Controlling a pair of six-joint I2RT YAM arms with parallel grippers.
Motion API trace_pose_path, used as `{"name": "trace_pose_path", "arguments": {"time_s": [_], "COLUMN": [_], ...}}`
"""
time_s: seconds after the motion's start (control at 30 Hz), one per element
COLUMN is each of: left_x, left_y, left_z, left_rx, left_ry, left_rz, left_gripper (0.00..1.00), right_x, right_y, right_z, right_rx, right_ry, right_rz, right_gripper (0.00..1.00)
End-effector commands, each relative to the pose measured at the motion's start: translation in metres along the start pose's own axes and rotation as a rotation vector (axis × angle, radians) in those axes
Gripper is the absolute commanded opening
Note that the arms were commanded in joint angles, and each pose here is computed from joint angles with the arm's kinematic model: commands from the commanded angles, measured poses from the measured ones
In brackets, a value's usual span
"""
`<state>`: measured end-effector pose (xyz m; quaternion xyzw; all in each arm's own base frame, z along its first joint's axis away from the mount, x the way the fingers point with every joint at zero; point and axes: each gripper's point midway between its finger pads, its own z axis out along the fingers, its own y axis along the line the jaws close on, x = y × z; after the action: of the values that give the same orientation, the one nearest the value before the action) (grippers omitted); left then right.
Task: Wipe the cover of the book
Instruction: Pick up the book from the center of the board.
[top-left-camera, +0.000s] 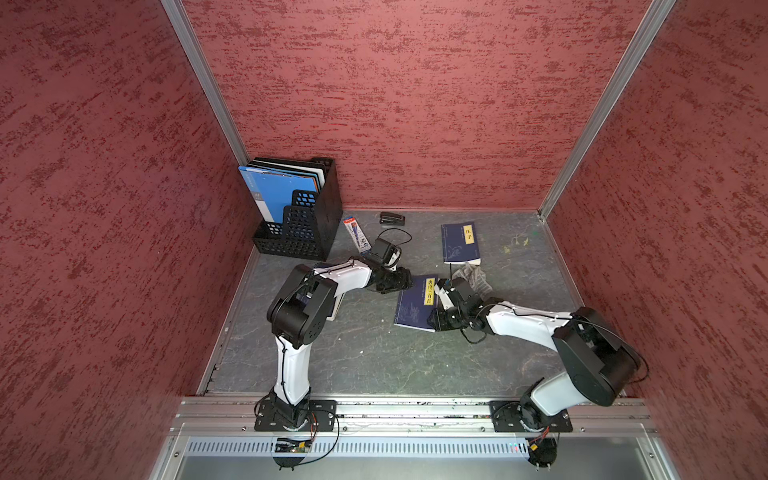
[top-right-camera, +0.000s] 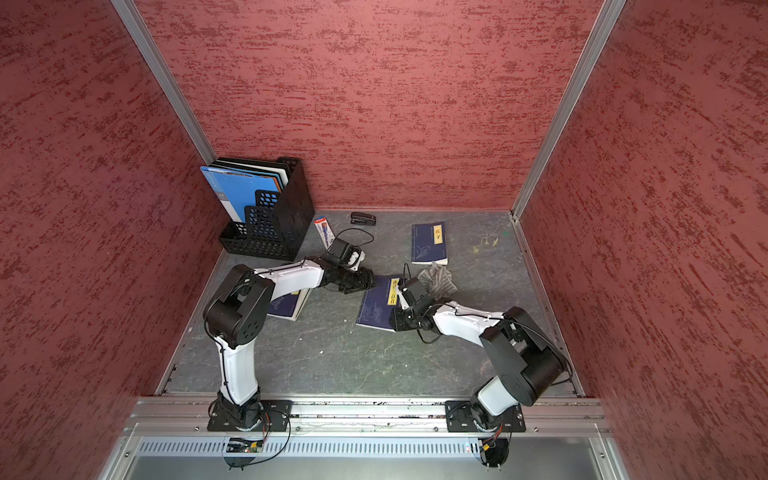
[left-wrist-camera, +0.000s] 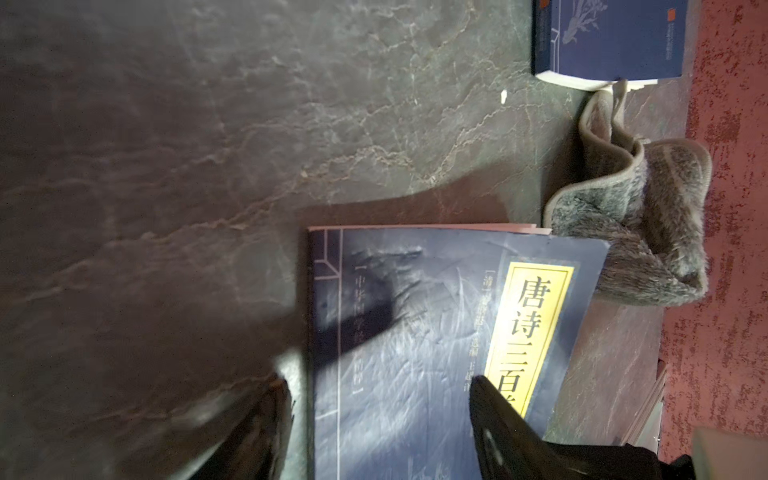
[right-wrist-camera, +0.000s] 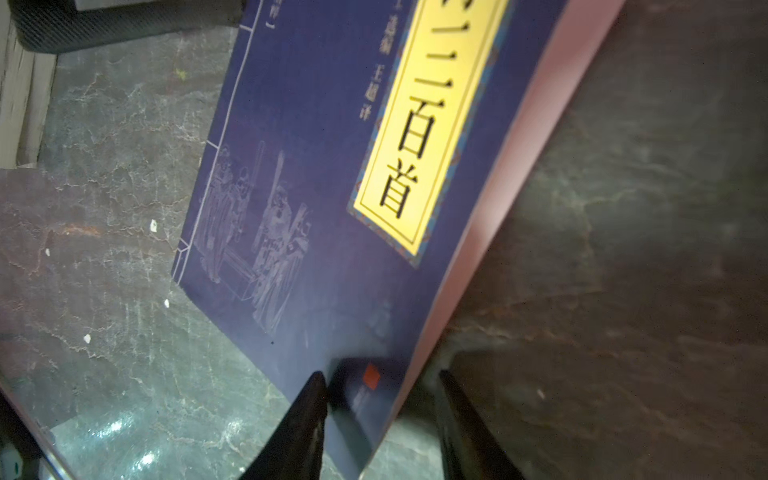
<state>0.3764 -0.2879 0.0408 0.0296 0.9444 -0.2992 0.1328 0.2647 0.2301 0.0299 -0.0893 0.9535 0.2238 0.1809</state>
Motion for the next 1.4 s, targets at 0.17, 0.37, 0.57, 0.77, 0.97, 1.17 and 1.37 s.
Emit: {"name": "trace_pose_path", "arguments": {"time_s": [0.17,0.37,0.57,0.77,0.97,1.17,1.37], "left_x": [0.026,0.046,0.054,0.055,0.045,0.036,0.038], "left_y": [0.018,0.01,0.008,-0.003,-0.024,-0.034,-0.027], "left_z": [-0.018,-0.018,-0.009,0.0,-0.004,-0.012,-0.011], "left_rx": [-0.059,0.015,0.073,0.16,0.278,0.312,0.288], "left_ry": [0.083,0.131,0.175,0.205,0.186,0.163,0.173], "left_rz": [0.025,0.009,-0.017,-0.05,-0.064,-0.061,-0.07], "left_gripper": [0.67,0.62,0.6,0.58,0.52,0.38,0.17], "right_x": [-0.042,-0.042,-0.029,-0.015,-0.005,-0.006,-0.011], "right_y": [-0.009,-0.014,-0.028,-0.037,-0.041,-0.04,-0.037], "right_z": [0.0,0.011,0.017,0.02,0.025,0.026,0.023], "right_rx": [0.072,0.088,0.129,0.151,0.151,0.141,0.131], "right_ry": [-0.126,-0.108,-0.079,-0.061,-0.043,-0.047,-0.07], "right_rz": [0.054,0.065,0.081,0.105,0.116,0.113,0.107], "right_gripper": [0.39,0.29,0.25,0.24,0.24,0.24,0.26]}}
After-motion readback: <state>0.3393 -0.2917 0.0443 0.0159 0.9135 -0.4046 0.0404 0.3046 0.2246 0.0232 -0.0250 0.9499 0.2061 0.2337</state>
